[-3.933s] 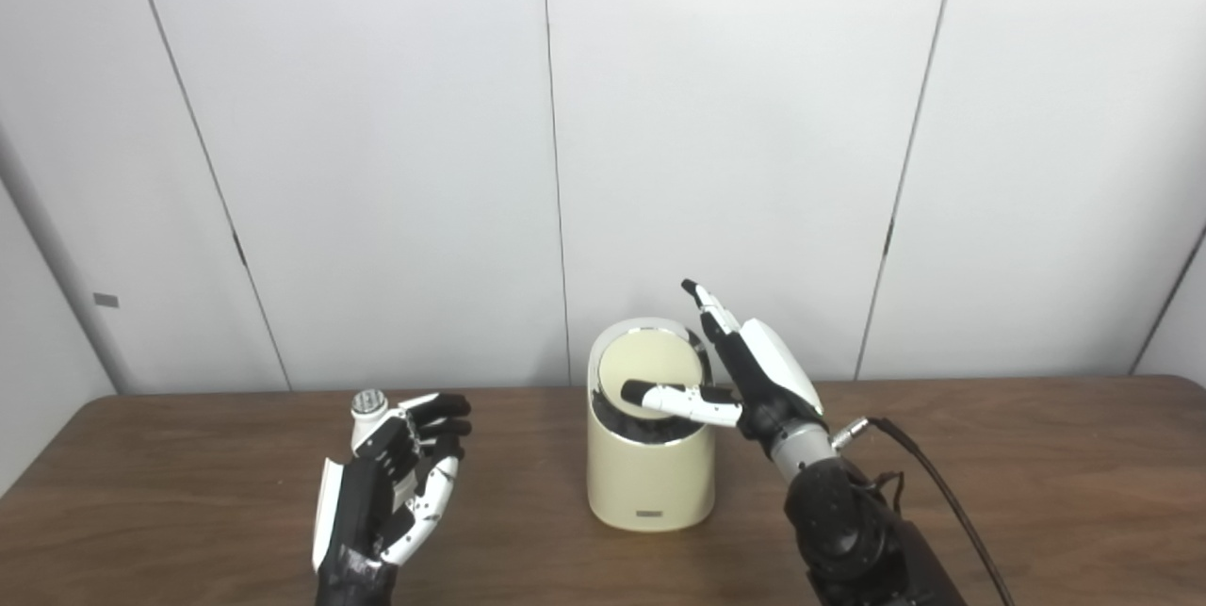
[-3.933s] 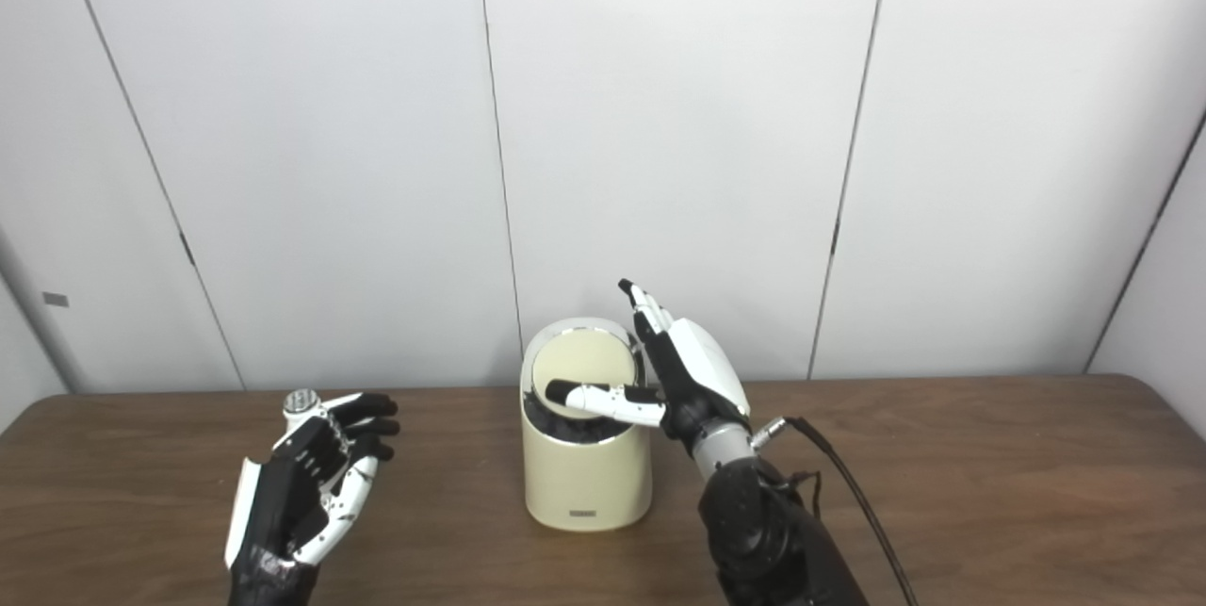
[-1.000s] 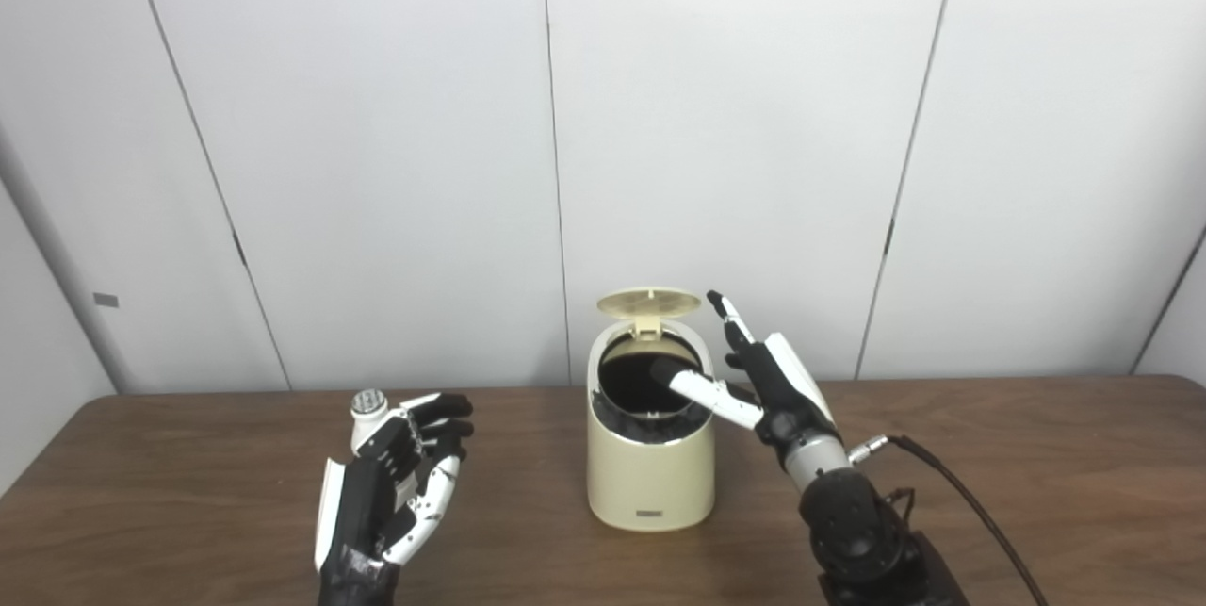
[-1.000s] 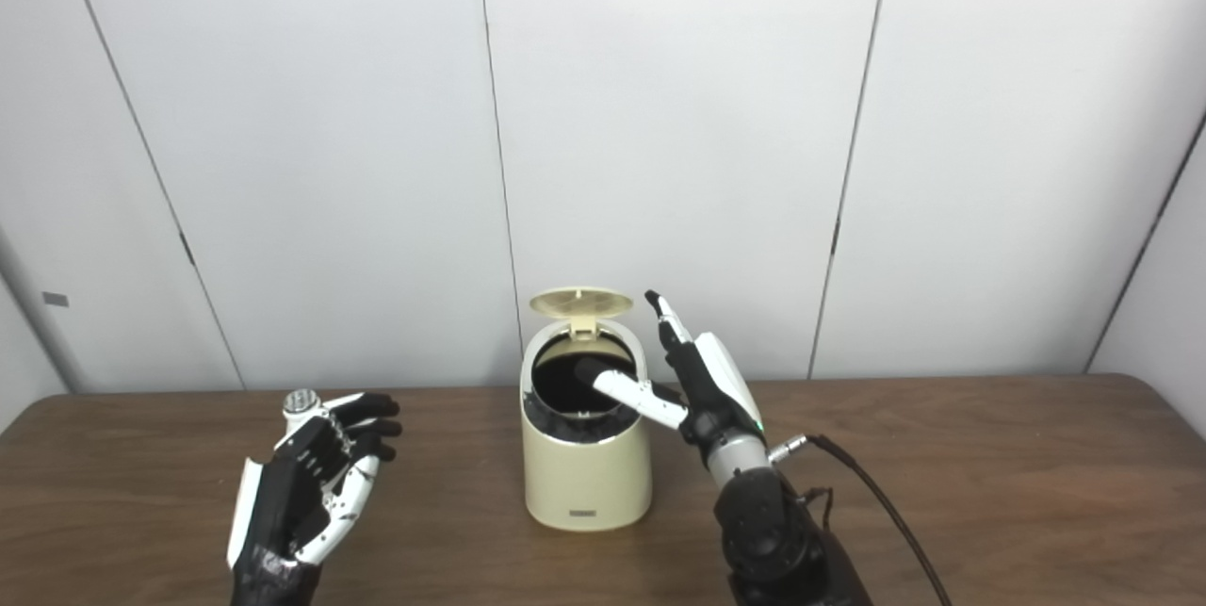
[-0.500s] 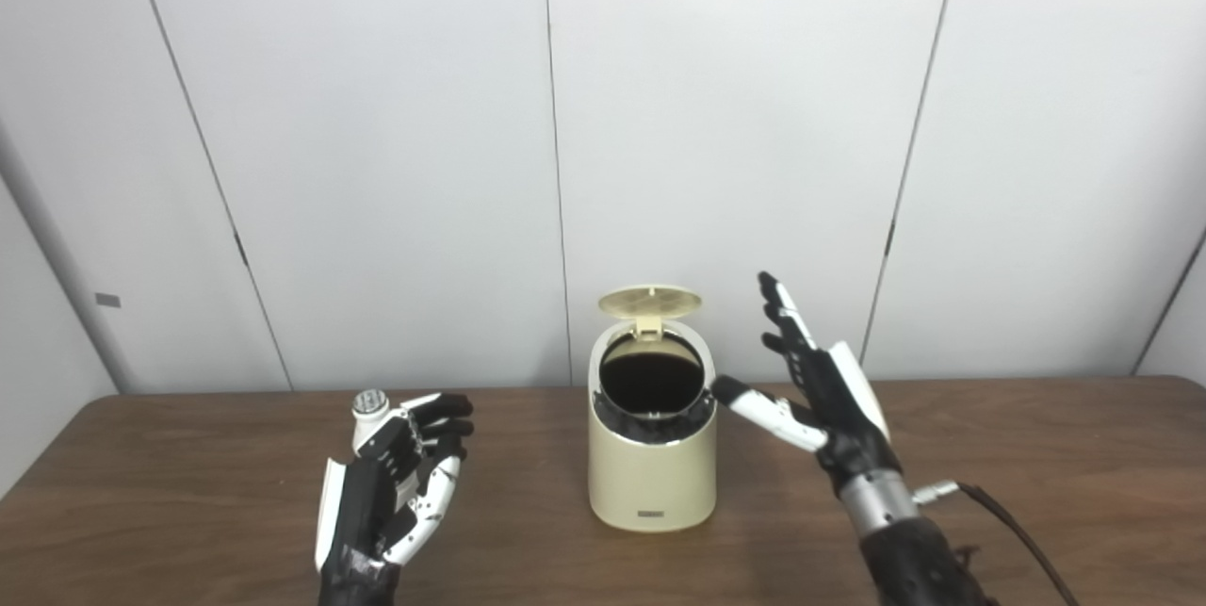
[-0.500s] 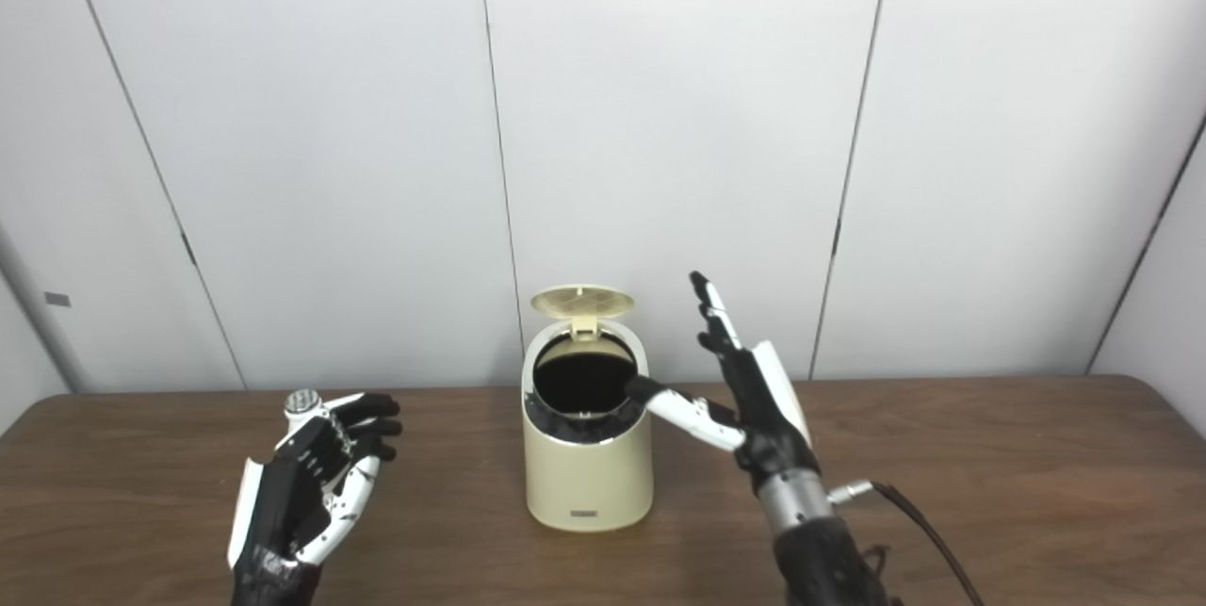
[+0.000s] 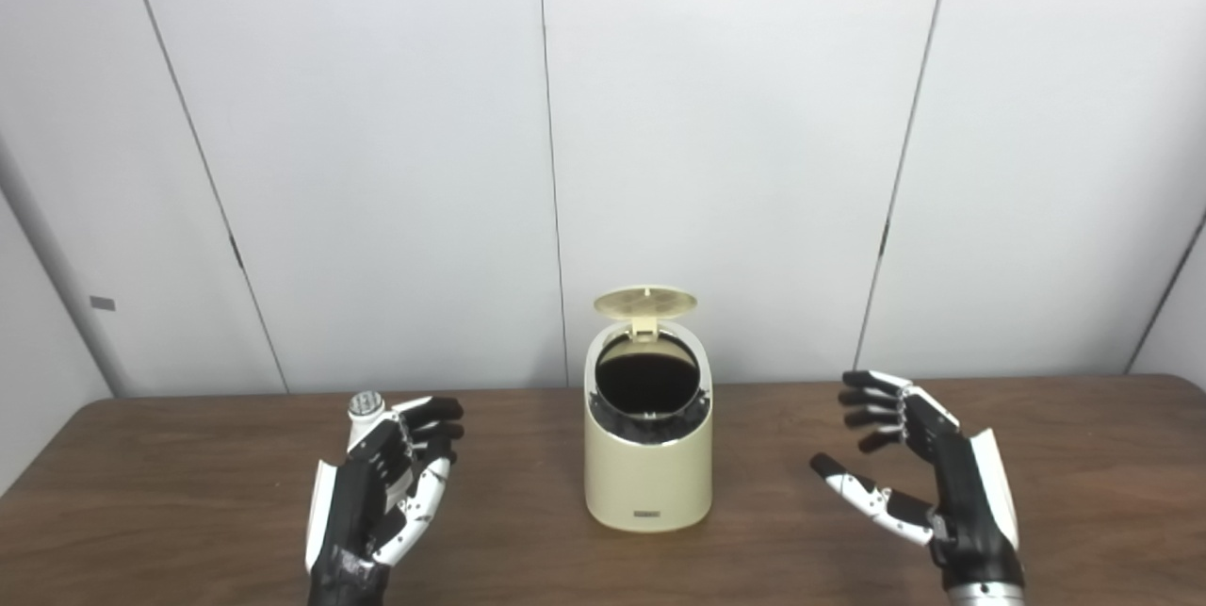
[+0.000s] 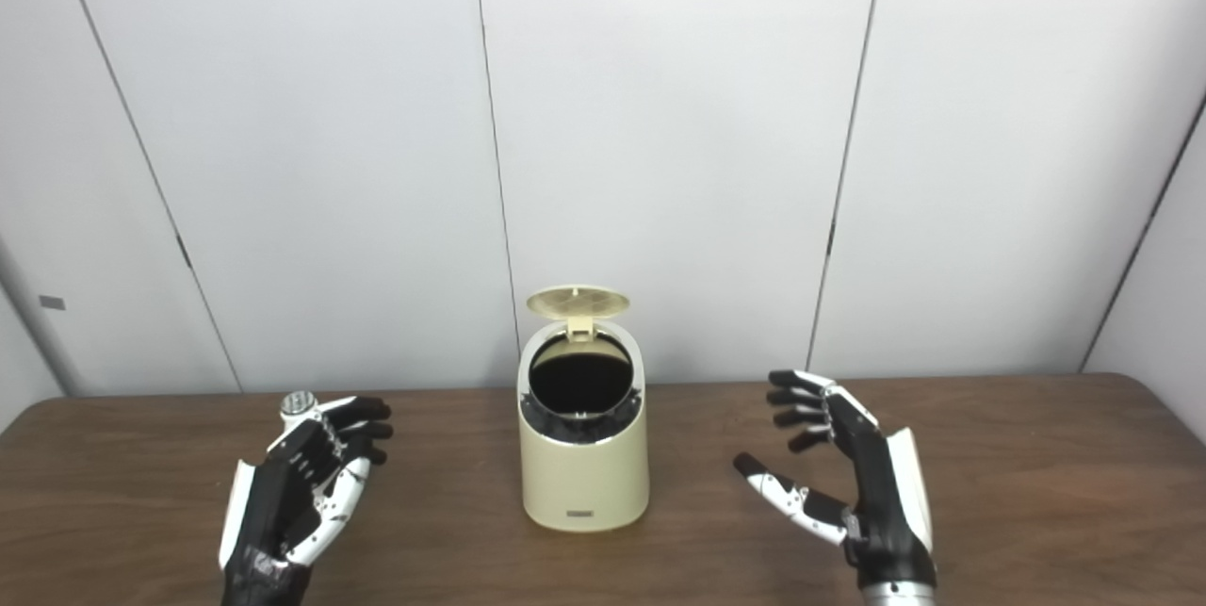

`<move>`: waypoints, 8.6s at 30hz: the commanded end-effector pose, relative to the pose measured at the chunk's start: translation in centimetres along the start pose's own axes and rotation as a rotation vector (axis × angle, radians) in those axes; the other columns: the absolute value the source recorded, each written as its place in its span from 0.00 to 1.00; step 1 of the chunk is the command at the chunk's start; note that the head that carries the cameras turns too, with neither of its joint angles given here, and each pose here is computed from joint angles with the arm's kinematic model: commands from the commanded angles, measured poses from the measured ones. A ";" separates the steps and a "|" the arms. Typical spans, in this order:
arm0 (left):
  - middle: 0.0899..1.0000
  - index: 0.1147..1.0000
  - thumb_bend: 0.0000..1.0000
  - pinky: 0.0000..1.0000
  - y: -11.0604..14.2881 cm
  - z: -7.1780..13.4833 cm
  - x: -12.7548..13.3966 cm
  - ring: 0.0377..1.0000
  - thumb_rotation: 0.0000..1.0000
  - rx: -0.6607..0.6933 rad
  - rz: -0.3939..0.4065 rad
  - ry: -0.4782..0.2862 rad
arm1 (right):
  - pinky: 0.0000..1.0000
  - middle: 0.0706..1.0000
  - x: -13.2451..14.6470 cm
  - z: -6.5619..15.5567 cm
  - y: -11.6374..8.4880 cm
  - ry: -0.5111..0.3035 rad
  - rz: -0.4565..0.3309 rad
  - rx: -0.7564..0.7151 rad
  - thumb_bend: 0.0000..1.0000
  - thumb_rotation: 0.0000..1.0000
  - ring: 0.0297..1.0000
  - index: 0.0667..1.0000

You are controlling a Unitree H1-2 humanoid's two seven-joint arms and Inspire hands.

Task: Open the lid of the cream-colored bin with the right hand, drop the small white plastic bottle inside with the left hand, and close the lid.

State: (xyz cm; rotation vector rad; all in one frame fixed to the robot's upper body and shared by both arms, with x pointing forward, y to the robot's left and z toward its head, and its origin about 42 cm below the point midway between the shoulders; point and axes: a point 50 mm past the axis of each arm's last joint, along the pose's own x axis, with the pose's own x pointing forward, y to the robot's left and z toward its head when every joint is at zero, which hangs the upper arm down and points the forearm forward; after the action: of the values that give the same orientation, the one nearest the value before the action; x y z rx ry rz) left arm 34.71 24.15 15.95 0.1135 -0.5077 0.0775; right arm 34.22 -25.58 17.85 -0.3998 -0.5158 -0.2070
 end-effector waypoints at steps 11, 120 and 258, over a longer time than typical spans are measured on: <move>0.65 0.62 0.26 0.54 -0.4 3.1 1.9 0.62 0.27 0.002 0.007 -0.138 | 0.54 0.68 0.5 -0.1 -1.1 -0.099 -0.020 0.037 0.32 0.17 0.64 0.66; 0.83 0.84 1.00 0.74 8.2 -1.5 3.3 0.82 0.33 0.371 0.086 0.143 | 0.51 0.69 -0.2 -0.5 -3.7 -0.058 0.061 -0.073 0.41 0.00 0.65 0.67; 0.43 0.42 0.50 0.88 -3.7 6.9 9.7 0.45 0.00 0.304 0.154 -0.475 | 0.50 0.71 -0.5 0.6 -2.0 -0.008 0.098 -0.060 0.50 0.00 0.66 0.69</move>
State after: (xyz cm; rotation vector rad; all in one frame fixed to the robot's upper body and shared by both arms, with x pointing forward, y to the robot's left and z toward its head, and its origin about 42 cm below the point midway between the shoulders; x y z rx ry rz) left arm 39.42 20.59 23.86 0.4185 -0.8807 0.2701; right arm 32.27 -27.32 16.73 -0.4860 -0.3903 -0.1155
